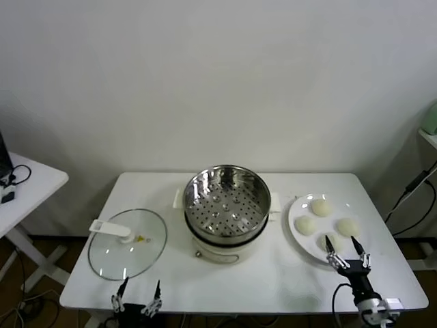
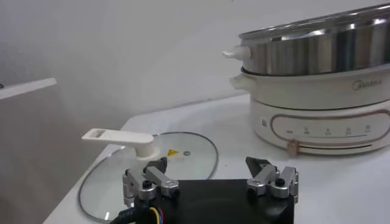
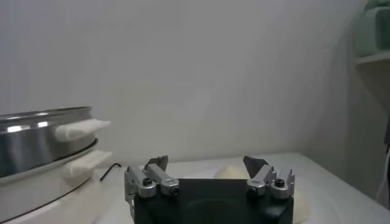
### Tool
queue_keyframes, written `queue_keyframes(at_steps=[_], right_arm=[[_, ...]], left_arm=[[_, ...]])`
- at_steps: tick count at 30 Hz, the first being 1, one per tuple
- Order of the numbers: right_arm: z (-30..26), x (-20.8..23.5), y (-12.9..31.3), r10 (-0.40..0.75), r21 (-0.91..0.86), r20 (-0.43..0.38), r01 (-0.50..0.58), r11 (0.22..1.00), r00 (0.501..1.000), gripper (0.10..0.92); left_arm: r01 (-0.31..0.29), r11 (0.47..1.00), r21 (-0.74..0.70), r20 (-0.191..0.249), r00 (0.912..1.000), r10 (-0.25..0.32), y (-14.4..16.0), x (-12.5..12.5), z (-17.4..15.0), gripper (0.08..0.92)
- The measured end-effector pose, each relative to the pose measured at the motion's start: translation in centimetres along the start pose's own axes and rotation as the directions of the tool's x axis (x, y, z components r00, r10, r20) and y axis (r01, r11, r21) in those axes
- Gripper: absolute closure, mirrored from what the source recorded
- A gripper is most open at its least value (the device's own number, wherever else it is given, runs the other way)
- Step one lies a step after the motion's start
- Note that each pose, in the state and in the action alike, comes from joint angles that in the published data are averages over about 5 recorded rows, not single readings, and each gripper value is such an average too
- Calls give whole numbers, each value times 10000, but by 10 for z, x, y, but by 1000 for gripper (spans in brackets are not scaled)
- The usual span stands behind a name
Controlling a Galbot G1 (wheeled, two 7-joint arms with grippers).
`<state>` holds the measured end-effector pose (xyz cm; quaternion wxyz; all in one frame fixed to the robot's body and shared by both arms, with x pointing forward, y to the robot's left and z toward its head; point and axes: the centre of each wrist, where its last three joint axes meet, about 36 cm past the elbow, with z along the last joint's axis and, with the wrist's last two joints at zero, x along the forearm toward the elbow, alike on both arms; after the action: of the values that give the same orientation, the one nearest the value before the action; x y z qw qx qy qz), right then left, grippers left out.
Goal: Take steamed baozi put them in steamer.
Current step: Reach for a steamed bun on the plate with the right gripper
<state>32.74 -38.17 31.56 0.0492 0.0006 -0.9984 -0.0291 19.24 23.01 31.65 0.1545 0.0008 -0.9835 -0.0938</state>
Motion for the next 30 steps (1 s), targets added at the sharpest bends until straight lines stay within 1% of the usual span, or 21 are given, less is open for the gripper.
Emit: queue_keyframes(at_steps=[5,10,14,18,21,24,30], right_arm=[[-18,-26,-6,37,323,-307,-27,9995,9995,200],[-44,-62,-14,-74,999,-910,166,9949,9958,200],[-66,-93,-20,-354,1804,-1497,625,9816,9881,200],[-89,-122,-28,-757,2856,-2199,1384,9483,9726,200],[-109,-140,-35,-1058,3698,-2825,2100,9051,9534,200],[-128,-156,-43,-1332,4487,-3495,2905,8452,9274,200],[-164,-180,-59,-1651,5771,-4868,4576,6764,8578,200]], left_arm=[[-8,10000,-5,10,10000,8,0,0,0,177],[4,10000,-2,25,10000,-4,0,0,0,177],[5,10000,15,24,10000,-5,-1,-1,1,177],[3,10000,32,18,10000,-3,-1,-2,2,177],[3,10000,42,20,10000,-4,-1,-3,2,177],[4,10000,54,14,10000,-4,-1,-4,3,177],[48,9999,105,29,10000,-49,0,-4,2,177]])
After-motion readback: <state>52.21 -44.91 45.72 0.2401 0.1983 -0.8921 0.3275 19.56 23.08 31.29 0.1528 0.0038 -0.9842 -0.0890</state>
